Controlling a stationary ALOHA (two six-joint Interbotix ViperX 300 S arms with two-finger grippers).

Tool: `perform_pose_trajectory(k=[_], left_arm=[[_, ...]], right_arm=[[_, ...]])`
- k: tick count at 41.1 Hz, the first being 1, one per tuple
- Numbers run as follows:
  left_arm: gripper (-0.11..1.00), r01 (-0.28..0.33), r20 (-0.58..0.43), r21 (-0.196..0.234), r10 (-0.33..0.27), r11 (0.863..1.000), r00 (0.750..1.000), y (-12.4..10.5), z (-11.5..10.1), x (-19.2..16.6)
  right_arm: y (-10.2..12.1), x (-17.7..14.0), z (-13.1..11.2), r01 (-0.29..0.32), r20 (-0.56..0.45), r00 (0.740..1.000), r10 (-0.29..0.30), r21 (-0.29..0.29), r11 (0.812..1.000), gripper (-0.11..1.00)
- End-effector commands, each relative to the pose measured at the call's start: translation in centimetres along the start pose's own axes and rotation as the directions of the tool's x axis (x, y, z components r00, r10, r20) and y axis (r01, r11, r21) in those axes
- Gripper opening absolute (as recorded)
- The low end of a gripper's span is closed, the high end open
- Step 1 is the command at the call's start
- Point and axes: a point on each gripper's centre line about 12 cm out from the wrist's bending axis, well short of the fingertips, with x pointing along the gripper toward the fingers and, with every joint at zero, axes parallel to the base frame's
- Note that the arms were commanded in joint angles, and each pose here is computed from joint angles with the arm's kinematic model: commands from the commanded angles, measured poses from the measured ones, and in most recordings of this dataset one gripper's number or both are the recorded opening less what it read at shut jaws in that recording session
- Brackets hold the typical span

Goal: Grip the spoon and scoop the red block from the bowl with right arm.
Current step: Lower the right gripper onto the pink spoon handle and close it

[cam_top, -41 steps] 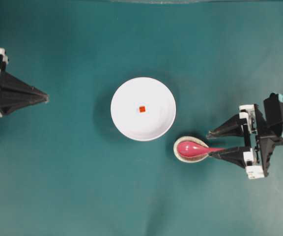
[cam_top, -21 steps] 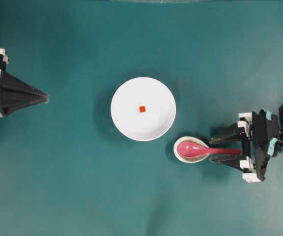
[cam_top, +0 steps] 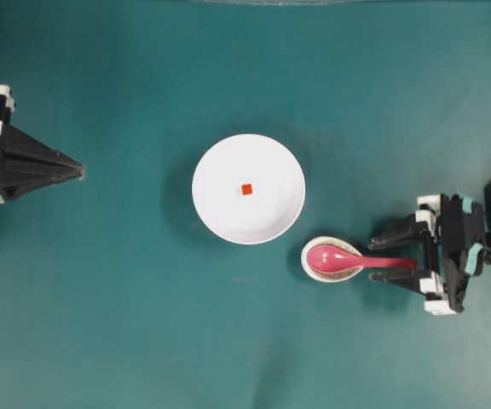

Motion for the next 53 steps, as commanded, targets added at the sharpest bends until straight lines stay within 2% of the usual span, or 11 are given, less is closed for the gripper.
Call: perform_pose_trajectory(k=[1, 9, 40, 44, 53], left_arm=[[0.01, 0.002, 0.025, 0.003, -0.002, 1.000, 1.000, -0.05, 1.07, 0.16], [0.01, 0.002, 0.025, 0.003, -0.002, 1.000, 1.000, -0.05, 1.07, 0.16], [0.01, 0.002, 0.011, 0.002, -0.002, 1.000, 1.000, -0.05, 0.96, 0.16], [0.01, 0.003, 0.011, 0.002, -0.003, 1.000, 1.000, -0.08, 0.96, 0.16], [0.01, 0.002, 0.011, 0.002, -0.002, 1.000, 1.000, -0.05, 0.96, 0.16]], right_arm=[[0.50, 0.16, 0.27, -0.015, 0.018, 1.000, 0.016, -0.020, 1.000, 0.60], [0.51, 0.13, 0.29, -0.016, 0.024, 1.000, 0.018, -0.063, 0.998, 0.57], [0.49, 0.15, 0.64, -0.011, 0.052, 0.999, 0.014, -0.059, 0.998, 0.56], [0.45, 0.08, 0.60, -0.012, 0.051, 0.999, 0.015, -0.061, 0.998, 0.52], [0.38, 0.02, 0.53, -0.010, 0.048, 0.999, 0.014, -0.071, 0.997, 0.35]])
